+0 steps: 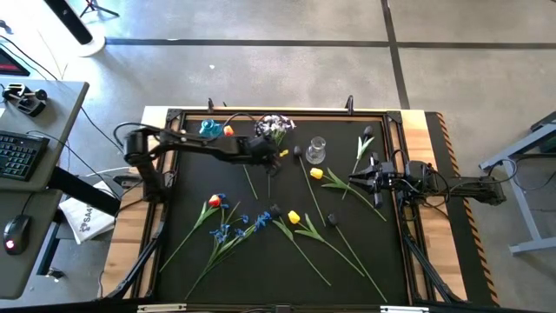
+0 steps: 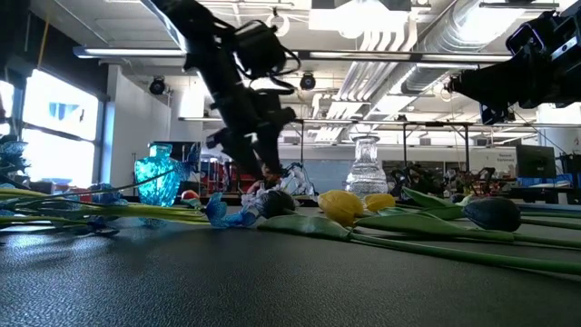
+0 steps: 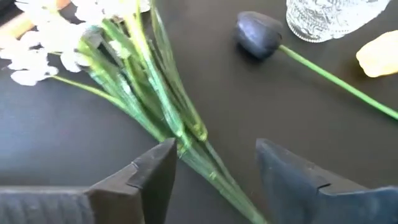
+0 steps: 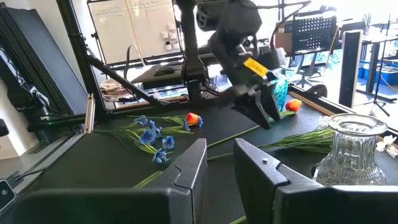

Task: Sort flowers into vase by color
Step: Put the white flowers into the blue vase, then put the black flower into the transparent vase

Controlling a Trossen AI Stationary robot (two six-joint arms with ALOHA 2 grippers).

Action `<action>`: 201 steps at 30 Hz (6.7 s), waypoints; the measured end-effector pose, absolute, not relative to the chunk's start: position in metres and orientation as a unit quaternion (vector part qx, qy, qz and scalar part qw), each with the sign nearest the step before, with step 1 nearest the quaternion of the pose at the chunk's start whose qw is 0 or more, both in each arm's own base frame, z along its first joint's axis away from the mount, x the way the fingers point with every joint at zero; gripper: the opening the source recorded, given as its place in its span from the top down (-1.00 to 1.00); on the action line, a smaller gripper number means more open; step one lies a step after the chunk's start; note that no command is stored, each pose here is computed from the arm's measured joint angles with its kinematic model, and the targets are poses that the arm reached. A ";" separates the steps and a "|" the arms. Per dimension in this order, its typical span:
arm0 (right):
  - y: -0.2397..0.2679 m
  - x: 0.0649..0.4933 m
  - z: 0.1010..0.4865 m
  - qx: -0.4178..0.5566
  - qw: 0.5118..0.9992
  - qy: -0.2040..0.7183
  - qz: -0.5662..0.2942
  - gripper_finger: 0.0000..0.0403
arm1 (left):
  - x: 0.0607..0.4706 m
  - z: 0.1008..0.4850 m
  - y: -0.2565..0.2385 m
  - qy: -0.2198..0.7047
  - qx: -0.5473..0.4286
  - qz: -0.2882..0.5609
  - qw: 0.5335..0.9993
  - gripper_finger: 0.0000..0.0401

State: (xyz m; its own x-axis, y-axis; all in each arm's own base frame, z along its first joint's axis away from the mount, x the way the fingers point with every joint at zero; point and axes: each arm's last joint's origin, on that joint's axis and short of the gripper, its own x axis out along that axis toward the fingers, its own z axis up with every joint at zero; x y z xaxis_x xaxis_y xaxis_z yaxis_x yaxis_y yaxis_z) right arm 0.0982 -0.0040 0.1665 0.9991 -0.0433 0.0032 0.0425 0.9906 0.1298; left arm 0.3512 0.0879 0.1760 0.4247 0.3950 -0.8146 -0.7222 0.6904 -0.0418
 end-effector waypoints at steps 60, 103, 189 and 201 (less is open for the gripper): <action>-0.004 0.099 0.166 0.065 0.998 0.001 -0.022 0.61 | 0.349 0.163 0.114 0.499 -0.169 0.417 0.741 0.99; -0.004 0.099 0.166 0.065 0.998 0.001 -0.022 0.61 | 0.181 0.268 0.097 0.013 0.102 0.612 0.785 0.98; -0.004 0.099 0.166 0.065 0.998 0.001 -0.022 0.61 | 0.191 0.220 0.005 0.039 0.072 0.361 0.929 0.40; -0.004 0.099 0.166 0.065 0.998 0.001 -0.022 0.61 | 0.201 0.220 0.012 0.007 0.061 0.331 0.941 0.40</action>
State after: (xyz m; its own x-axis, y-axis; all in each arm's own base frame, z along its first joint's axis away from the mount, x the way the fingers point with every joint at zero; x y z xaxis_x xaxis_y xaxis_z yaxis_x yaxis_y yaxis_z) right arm 0.0987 -0.0040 0.1660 0.9990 -0.0434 -0.0045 0.0437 0.9906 0.1298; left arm 0.2006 0.0124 0.2199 0.7802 0.6250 0.0267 -0.6233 0.7729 0.1189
